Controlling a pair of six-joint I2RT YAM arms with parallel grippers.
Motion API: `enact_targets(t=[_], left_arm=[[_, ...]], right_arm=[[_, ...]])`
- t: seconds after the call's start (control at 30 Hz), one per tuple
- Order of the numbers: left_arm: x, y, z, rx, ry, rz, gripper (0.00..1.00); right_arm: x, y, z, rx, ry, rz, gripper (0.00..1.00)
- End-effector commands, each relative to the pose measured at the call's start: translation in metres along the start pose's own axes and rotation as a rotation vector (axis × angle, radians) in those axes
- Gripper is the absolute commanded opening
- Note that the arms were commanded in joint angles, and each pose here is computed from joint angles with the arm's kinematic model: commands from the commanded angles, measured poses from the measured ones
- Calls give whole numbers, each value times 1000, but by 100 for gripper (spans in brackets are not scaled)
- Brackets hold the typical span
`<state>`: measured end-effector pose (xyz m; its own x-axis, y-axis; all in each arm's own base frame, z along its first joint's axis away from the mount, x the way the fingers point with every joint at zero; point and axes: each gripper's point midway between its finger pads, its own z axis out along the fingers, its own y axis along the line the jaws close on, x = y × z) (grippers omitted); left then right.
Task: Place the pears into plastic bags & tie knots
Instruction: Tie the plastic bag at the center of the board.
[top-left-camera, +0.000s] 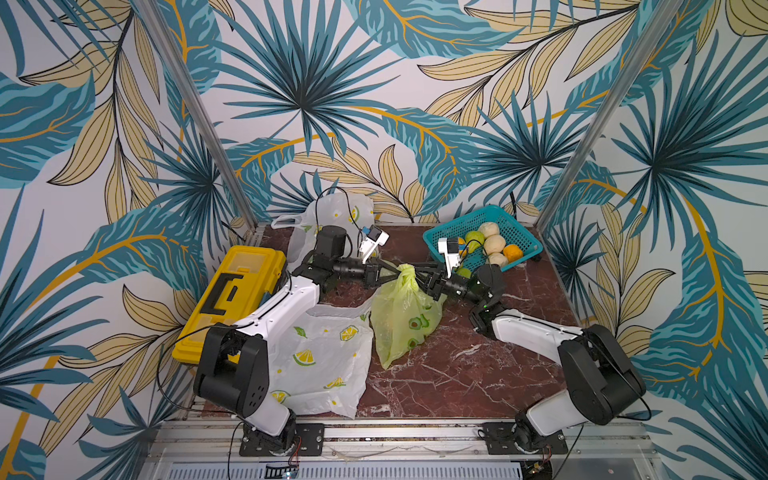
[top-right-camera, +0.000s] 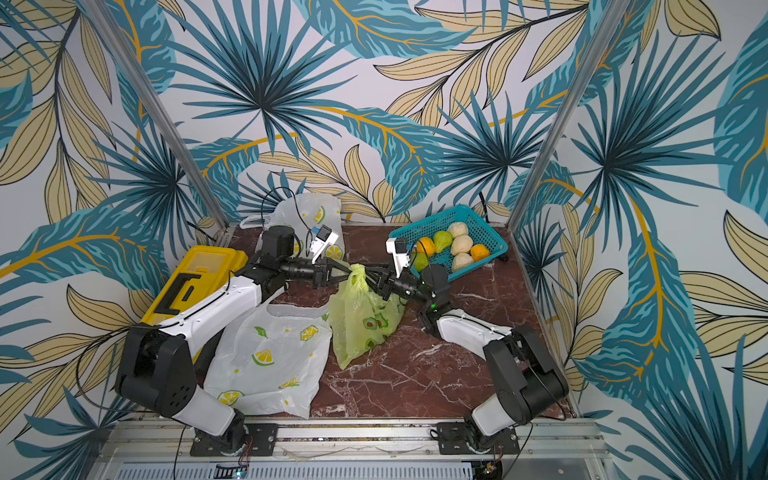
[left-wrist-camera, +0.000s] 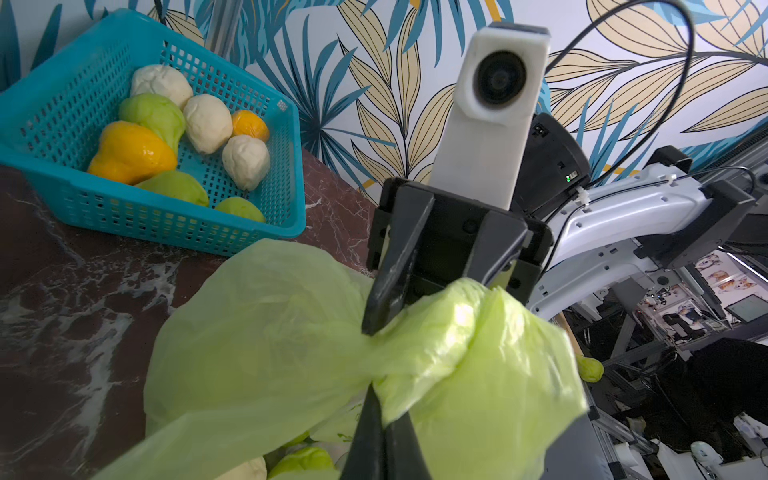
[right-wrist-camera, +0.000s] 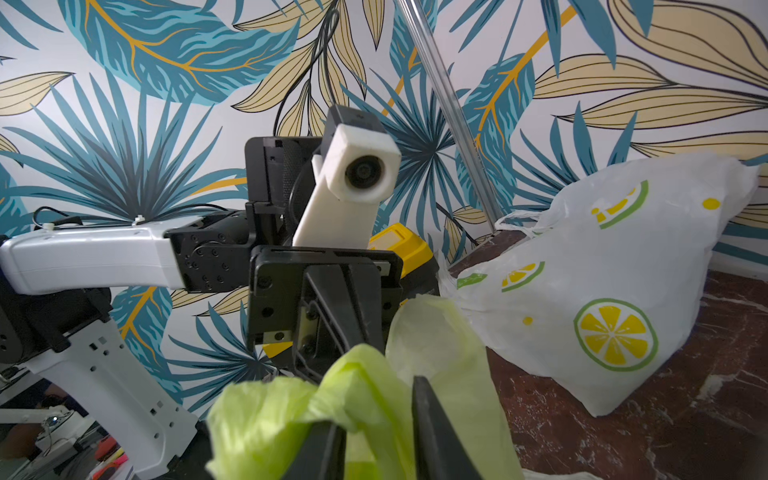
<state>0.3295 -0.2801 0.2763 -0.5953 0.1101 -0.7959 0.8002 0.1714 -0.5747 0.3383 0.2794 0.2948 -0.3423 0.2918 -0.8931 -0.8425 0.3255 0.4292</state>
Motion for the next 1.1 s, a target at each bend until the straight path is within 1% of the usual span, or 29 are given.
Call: enact_targets(t=[0.0,0.13,0.2,0.3,0.4,0.47,0.53,0.57,0.67,0.87,1.07], left_arm=[[-9,-2,-6,-26,-26,29,0],[-10,2,-7,-50,-33,21,0],[-12,6,-10,-77,-43,11,0],[-18,13,-13,-131,-66,-10,0],[-21,14,-12,-139,-73,-49,0],[-21,11,-11,-125,-70,-57,0],[-21,7,-9,-116,-67,-49,0],[-21,5,-8,-109,-64,-45,0],[-21,0,-5,-94,-59,-38,0],[-19,-7,-2,-78,-51,-31,0],[-17,-8,-1,-73,-47,-28,0]], right_arm=[[7,-10,-13,124,56,-35,33],[8,-25,-31,305,118,-40,34],[10,-24,-43,375,171,-5,34],[15,-16,-62,486,278,77,33],[23,1,-75,547,394,99,34],[21,15,-76,546,419,76,39],[20,21,-73,541,440,52,44],[20,21,-71,542,454,39,45],[17,17,-62,540,475,19,45],[10,15,-39,503,474,-5,44],[7,16,-32,483,470,-5,44]])
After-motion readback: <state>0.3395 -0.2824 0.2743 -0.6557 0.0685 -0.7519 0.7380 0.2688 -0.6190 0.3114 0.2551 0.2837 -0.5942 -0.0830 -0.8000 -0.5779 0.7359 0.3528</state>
